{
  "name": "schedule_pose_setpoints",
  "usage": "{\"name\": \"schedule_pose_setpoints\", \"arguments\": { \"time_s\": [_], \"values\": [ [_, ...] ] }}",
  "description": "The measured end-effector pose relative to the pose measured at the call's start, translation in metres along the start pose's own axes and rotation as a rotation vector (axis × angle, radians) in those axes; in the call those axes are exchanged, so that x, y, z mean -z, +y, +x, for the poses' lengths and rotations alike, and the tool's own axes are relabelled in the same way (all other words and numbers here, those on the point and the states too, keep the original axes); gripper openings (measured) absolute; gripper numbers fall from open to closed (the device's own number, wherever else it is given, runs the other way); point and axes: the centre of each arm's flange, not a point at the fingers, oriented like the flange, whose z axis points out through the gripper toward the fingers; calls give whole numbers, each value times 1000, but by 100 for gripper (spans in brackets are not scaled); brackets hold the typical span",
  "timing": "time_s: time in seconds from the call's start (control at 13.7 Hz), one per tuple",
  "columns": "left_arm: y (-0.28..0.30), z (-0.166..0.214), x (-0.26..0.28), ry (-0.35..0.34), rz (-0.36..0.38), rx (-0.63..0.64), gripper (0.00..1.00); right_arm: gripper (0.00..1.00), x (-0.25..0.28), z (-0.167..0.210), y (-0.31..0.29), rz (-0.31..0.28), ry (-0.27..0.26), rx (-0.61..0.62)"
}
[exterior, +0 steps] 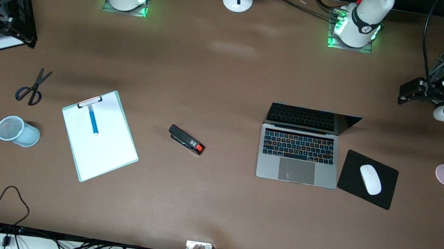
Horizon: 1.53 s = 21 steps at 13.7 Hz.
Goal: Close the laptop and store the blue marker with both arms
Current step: 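Move the right gripper toward the blue marker while the left gripper approaches the laptop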
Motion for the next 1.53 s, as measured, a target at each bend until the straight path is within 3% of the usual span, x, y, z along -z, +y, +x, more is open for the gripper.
{"name": "schedule_pose_setpoints", "arguments": {
  "time_s": [0.58,0.95,1.53],
  "values": [
    [0,0,1,1,-1,1,100,100,-6,4,-1,0,2,3],
    [15,-1,0,-11,-8,-22,96,100,-62,37,-9,-1,-34,22],
    [45,-4,-13,-72,-40,-44,15,100,-174,66,-27,2,-39,219]
  ]
}}
